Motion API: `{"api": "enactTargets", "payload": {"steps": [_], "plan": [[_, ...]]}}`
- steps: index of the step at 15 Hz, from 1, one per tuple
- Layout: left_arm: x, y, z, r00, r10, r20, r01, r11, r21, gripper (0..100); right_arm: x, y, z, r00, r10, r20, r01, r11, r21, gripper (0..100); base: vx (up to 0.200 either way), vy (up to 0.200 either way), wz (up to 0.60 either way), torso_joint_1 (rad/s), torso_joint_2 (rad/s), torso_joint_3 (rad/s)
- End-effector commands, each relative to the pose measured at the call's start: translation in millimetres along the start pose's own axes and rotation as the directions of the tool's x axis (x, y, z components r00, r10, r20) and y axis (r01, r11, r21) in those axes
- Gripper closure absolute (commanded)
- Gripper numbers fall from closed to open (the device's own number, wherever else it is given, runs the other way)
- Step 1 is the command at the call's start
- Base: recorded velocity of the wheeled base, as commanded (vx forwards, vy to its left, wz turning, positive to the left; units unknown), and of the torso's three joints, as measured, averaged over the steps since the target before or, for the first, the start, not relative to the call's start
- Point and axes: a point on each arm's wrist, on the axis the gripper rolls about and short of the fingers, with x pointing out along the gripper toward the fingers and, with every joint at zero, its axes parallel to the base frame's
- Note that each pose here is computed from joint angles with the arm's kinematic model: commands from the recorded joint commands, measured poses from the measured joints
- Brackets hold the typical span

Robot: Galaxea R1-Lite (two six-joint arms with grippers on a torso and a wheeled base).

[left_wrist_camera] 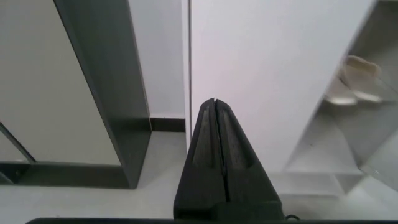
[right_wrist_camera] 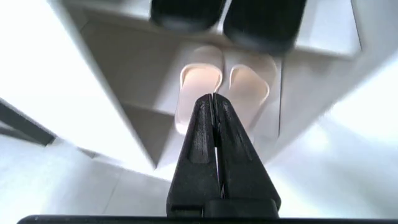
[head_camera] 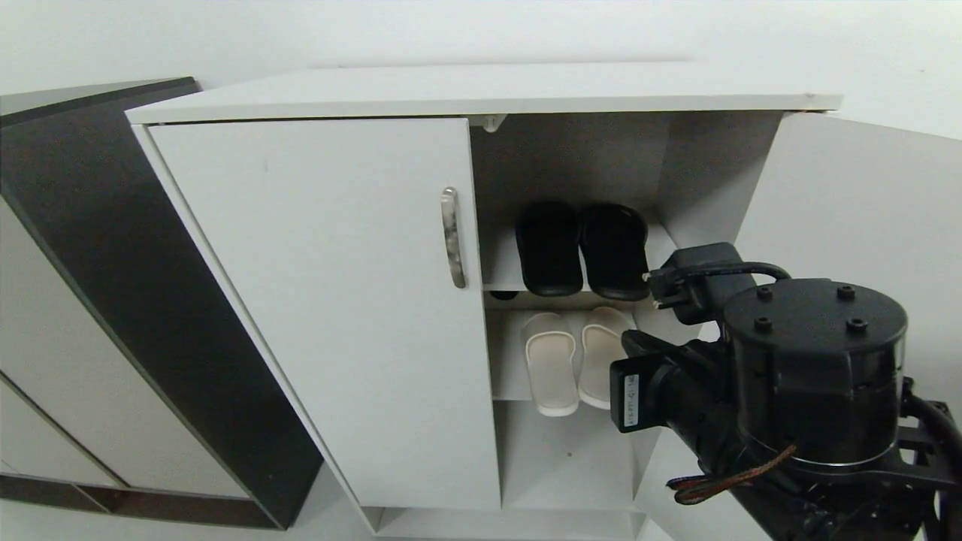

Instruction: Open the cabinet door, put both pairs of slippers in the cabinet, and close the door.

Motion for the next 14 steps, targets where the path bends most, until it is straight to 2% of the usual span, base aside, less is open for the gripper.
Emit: {"api": "enactTargets", "payload": {"steps": [1, 10, 14], "plan": [[0.1, 0.0, 0.1, 1.0, 0.0, -0.001, 0.0, 1.0, -0.001, 100, -0.2, -0.2, -0.3, 1.0, 0.0, 0.0, 0.0, 1.0, -0.001, 100, -0.2, 0.0, 0.0, -0.002, 0.0, -0.002], [0.1, 0.1, 0.1, 1.0, 0.003, -0.001, -0.003, 1.0, 0.001, 100, 4.5, -8.3, -0.2, 1.0, -0.029, -0.003, 0.029, 1.0, 0.0, 100, -0.2, 0.0, 0.0, 0.004, 0.0, 0.0], [0.1, 0.1, 0.1, 1.0, 0.005, -0.001, -0.005, 1.0, -0.001, 100, 4.7, -8.7, -3.2, 0.999, -0.03, -0.011, 0.03, 0.999, -0.017, 100, 0.0, 0.0, 0.0, 0.0, 0.0, 0.0]]}}
